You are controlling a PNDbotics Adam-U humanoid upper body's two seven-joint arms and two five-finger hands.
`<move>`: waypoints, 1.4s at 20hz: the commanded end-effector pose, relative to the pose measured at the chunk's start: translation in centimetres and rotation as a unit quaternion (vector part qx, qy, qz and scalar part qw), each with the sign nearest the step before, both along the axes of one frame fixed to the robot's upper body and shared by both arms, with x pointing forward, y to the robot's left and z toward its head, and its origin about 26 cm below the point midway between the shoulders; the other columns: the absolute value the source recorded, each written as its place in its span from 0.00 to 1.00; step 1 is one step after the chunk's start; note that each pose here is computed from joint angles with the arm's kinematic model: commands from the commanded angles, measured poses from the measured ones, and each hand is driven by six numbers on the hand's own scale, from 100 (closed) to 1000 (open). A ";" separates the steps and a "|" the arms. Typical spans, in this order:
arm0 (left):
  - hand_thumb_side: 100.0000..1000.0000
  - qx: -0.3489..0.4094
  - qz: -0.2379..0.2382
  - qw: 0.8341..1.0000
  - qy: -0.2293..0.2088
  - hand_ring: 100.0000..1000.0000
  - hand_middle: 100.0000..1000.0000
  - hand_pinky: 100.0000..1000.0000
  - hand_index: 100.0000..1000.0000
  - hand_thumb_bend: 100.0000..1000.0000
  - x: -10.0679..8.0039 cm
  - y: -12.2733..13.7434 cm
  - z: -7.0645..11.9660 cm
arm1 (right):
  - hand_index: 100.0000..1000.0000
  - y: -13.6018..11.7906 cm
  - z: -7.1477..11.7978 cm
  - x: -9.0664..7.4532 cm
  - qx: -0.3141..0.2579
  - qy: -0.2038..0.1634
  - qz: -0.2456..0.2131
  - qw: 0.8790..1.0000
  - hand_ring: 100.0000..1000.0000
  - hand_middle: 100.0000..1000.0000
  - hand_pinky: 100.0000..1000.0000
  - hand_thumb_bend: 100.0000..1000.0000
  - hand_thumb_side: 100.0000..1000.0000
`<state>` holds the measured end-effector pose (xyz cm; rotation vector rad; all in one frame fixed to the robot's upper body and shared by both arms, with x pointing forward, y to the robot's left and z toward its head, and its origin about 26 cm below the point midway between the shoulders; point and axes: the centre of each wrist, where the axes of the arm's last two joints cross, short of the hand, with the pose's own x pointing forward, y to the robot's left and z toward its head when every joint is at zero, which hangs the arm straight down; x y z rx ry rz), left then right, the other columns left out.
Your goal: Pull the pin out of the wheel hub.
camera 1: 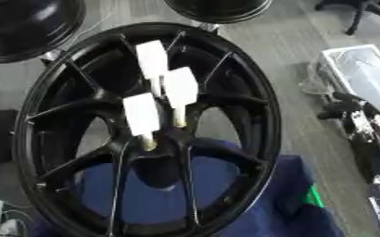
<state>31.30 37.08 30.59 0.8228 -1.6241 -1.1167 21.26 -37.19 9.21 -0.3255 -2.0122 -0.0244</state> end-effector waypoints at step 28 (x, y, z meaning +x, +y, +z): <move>0.65 -0.515 -0.100 0.845 -0.103 0.73 0.71 0.73 0.80 0.02 0.8 -5.4 -3.8 | 0.77 -0.1 0.7 -0.2 -0.002 -0.012 0.006 1.000 0.59 0.57 1.00 0.00 0.64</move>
